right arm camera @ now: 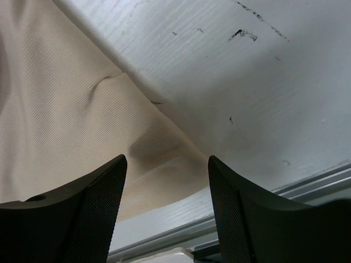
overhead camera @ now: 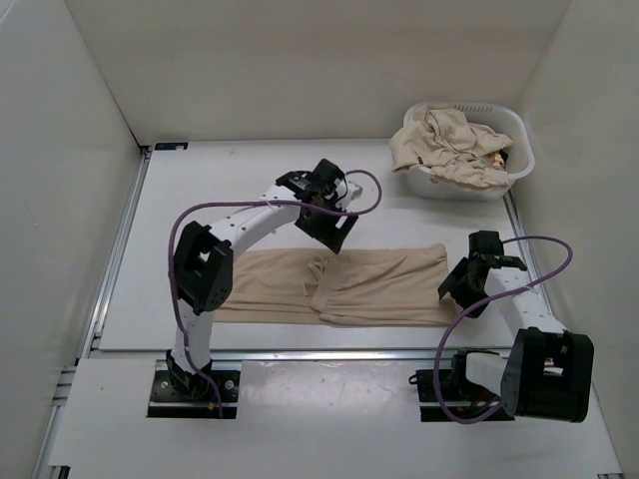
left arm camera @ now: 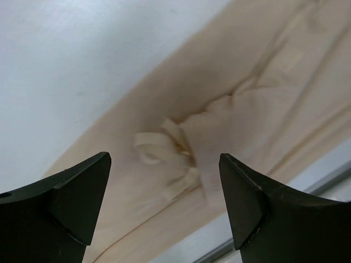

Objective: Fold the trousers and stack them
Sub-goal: Fold the trousers

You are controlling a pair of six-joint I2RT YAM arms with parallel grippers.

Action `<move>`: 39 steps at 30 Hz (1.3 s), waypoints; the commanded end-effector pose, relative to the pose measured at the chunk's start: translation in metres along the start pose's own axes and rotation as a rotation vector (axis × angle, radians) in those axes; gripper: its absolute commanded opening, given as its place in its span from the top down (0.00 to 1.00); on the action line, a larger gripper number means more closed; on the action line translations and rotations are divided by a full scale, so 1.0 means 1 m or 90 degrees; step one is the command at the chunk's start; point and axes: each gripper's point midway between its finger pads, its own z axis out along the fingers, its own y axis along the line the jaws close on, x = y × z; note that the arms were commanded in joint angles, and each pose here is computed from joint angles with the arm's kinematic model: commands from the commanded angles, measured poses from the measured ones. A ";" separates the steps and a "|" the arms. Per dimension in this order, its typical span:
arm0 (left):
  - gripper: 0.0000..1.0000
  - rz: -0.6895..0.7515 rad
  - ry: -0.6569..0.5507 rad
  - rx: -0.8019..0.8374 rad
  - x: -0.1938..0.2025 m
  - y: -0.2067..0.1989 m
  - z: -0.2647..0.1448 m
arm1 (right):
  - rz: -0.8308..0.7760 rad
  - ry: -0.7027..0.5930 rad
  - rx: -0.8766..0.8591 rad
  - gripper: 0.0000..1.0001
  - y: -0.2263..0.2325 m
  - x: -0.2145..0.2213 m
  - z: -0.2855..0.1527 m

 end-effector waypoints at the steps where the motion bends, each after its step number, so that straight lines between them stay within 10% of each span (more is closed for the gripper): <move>1: 0.08 0.017 -0.003 0.160 0.003 -0.055 -0.009 | -0.011 0.000 -0.029 0.34 0.004 -0.002 0.009; 7: 0.15 0.015 0.040 0.139 0.029 -0.049 0.024 | -0.006 0.033 -0.023 0.34 -0.002 0.016 0.023; 12: 0.84 0.003 0.059 0.056 0.033 -0.018 0.045 | 0.005 0.034 0.001 0.35 -0.012 0.023 0.028; 21: 0.86 -0.029 0.020 0.031 0.020 0.011 0.027 | 0.011 0.038 0.010 0.36 -0.022 0.024 0.032; 26: 0.26 -0.002 -0.052 0.041 -0.012 -0.006 -0.007 | 0.011 0.041 0.004 0.36 -0.020 0.025 0.032; 29: 0.09 0.004 -0.074 0.106 -0.021 -0.025 -0.019 | 0.005 0.041 0.004 0.36 -0.021 0.025 0.032; 39: 0.04 -0.005 0.131 0.066 0.050 -0.020 0.069 | 0.011 0.041 0.005 0.36 -0.020 0.021 0.030</move>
